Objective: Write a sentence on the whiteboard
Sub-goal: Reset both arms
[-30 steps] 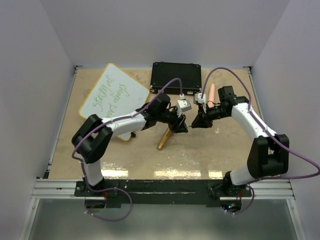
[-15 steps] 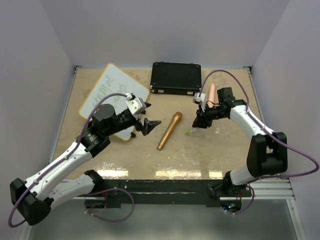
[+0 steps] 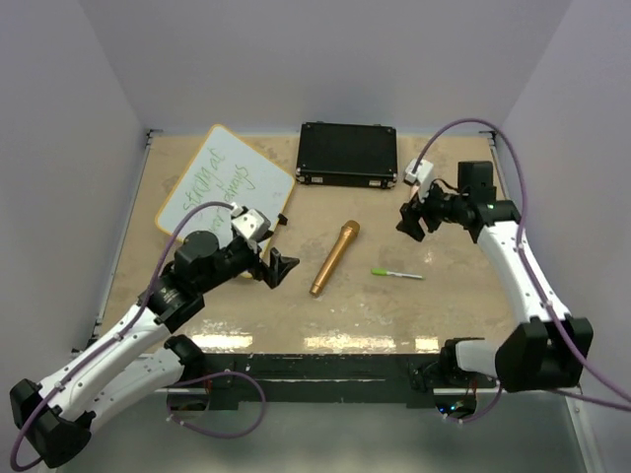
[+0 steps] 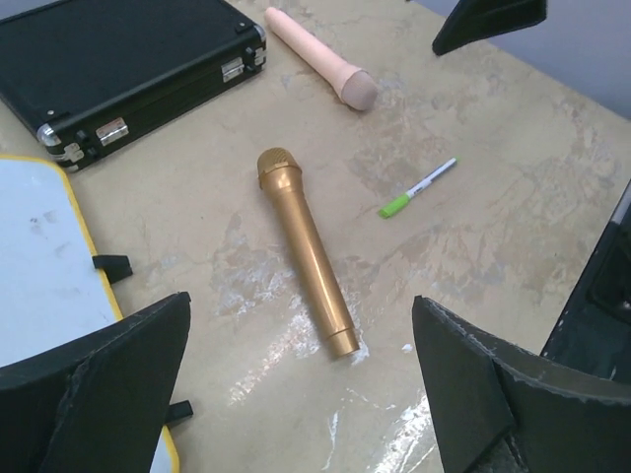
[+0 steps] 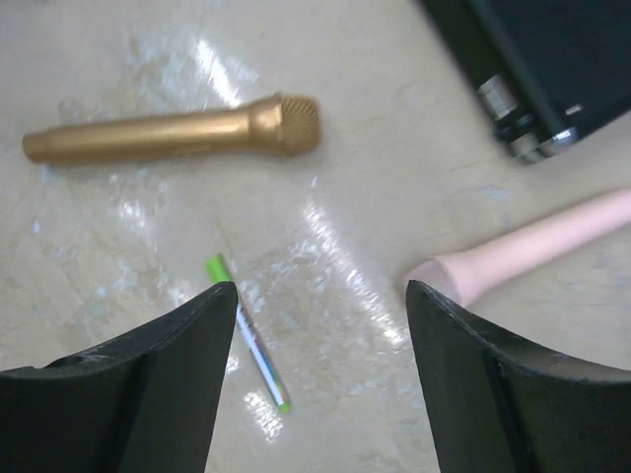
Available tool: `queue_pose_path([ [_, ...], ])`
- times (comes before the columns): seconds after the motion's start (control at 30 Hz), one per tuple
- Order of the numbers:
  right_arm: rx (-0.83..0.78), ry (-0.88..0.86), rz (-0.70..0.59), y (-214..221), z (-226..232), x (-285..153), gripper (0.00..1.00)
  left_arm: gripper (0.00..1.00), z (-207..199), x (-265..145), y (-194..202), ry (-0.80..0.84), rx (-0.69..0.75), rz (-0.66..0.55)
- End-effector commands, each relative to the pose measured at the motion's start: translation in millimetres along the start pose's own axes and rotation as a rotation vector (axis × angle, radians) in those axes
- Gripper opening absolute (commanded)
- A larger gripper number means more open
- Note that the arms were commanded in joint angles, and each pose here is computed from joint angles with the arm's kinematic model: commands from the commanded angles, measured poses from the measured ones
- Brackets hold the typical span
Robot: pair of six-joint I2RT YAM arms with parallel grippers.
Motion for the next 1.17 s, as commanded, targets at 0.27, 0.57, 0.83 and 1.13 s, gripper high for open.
queue_pose_path([
  [0.27, -0.019, 0.318, -0.381, -103, 27, -133, 0.99, 1.0, 19, -51, -142, -0.192, -0.105, -0.189],
  [0.57, 0.181, 0.634, -0.632, -139, 21, -204, 0.99, 1.0, 26, -68, -152, -0.252, -0.054, -0.201],
  [0.83, 0.264, 0.842, -0.707, -141, 4, -236, 0.99, 1.0, 33, -57, -145, -0.28, -0.041, -0.173],
  [1.13, 0.241, 0.862, -0.734, -144, 1, -238, 0.99, 1.0, 40, -48, -157, -0.298, 0.01, -0.184],
])
Point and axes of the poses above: each gripper's point midway between its finger pads, its own x axis out along the fingers, its own z axis along the line the jaws close on, y = z × x, the point moved 3 cm from there along -x, back along the fingers, and after that the axes turned 4 degrees about x, right-handed, at the moved point
